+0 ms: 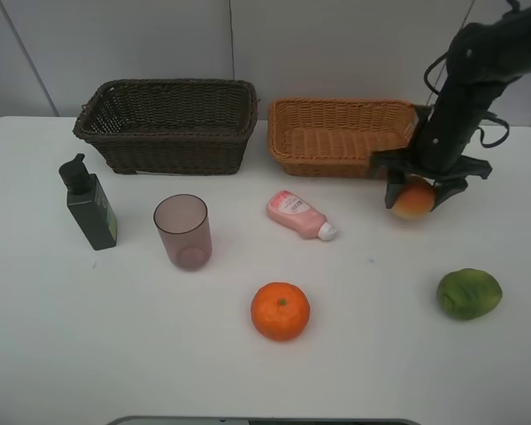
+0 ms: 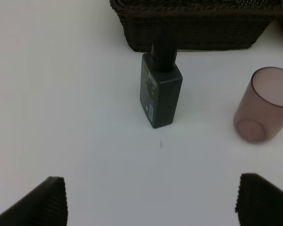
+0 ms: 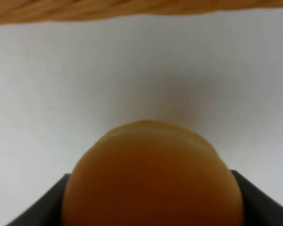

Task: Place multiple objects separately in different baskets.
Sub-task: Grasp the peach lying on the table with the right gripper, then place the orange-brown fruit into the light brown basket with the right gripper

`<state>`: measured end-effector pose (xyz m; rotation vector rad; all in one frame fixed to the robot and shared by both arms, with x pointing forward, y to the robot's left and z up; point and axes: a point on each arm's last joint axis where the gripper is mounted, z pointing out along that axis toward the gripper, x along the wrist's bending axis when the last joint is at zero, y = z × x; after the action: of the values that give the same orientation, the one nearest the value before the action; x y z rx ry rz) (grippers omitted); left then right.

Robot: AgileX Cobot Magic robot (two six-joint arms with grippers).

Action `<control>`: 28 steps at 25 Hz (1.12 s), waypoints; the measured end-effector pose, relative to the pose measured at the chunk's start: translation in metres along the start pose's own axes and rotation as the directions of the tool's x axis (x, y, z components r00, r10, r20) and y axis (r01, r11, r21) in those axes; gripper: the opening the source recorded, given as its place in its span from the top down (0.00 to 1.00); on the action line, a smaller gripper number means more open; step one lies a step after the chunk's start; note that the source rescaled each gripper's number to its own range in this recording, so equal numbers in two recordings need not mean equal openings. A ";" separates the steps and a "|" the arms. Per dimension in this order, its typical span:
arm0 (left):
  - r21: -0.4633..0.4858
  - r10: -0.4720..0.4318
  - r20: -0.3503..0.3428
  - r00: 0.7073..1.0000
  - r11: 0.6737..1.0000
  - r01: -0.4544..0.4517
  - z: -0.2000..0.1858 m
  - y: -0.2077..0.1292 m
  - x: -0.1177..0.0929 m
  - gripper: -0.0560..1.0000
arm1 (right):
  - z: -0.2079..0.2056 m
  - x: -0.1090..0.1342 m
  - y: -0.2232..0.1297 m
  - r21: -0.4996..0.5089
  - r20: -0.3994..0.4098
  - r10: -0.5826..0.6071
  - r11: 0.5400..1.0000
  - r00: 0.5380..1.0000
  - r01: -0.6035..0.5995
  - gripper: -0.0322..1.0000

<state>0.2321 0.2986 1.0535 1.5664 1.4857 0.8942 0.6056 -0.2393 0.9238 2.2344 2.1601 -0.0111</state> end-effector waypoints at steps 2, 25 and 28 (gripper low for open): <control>0.000 0.000 0.000 1.000 1.000 0.000 0.000 0.000 0.000 0.08 | -0.015 0.000 0.003 -0.003 0.001 0.001 1.000 1.000 -0.001 0.97; 0.000 0.000 0.000 1.000 1.000 0.000 0.000 0.000 0.000 0.08 | -0.054 0.059 0.094 -0.190 0.044 -0.106 0.975 0.993 0.113 0.97; 0.000 0.000 0.000 1.000 1.000 0.000 0.000 0.000 0.000 0.08 | -0.043 0.072 0.103 -0.244 0.043 -0.131 0.960 0.990 0.138 0.97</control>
<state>0.2321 0.2986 1.0535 1.5664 1.4857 0.8942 0.7104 -0.1696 0.9663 1.9406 2.1601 0.2115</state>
